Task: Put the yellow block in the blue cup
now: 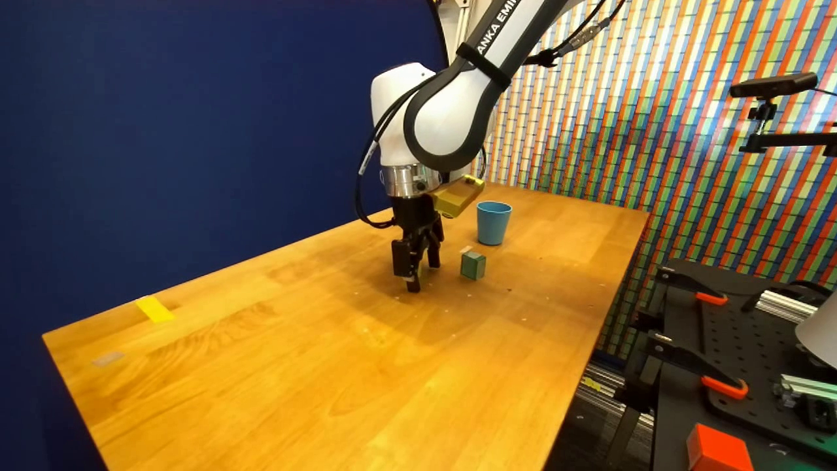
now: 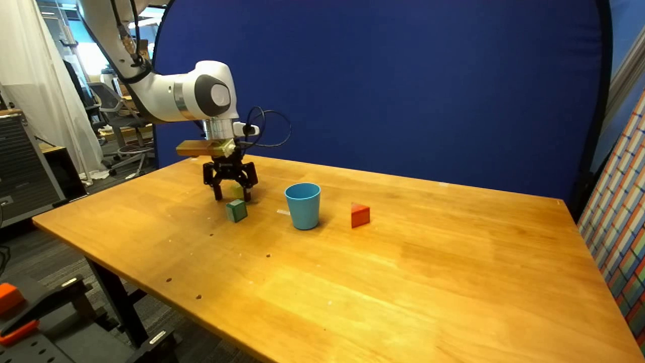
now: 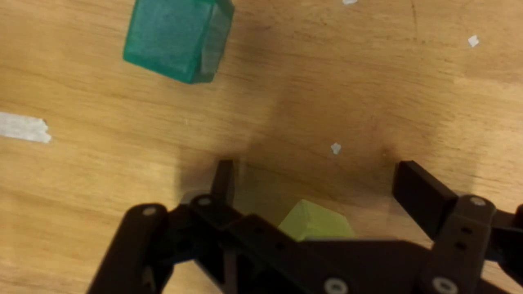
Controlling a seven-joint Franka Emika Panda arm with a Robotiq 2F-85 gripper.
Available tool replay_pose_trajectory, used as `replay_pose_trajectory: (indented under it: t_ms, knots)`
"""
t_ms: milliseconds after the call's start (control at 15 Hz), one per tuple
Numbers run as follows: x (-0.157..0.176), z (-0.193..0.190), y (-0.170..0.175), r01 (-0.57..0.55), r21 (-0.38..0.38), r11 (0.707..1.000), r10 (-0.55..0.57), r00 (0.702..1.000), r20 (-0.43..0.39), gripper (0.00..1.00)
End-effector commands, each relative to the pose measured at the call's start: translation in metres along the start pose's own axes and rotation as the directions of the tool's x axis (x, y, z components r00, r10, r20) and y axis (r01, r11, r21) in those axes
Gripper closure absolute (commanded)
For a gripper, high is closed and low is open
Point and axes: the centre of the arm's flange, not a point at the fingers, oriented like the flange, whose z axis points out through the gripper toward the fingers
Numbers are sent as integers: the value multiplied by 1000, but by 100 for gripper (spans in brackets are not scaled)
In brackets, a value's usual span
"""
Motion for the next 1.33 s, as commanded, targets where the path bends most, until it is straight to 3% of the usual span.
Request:
replay_pose_trajectory:
  t_ms: [0,133,333,600,867,1267]
  knots:
    - [21,1,-4,33,-12,999,-33,999,-26,26]
    - [25,-1,-5,43,-15,999,-44,999,-31,32]
    - [24,-6,-3,35,-16,999,-36,999,-36,55]
    - [7,-20,24,-43,-37,998,42,998,-37,85]
    - [-12,-44,70,-184,-70,980,179,982,-66,84]
    - [-51,-86,129,-384,-107,917,371,920,-127,85]
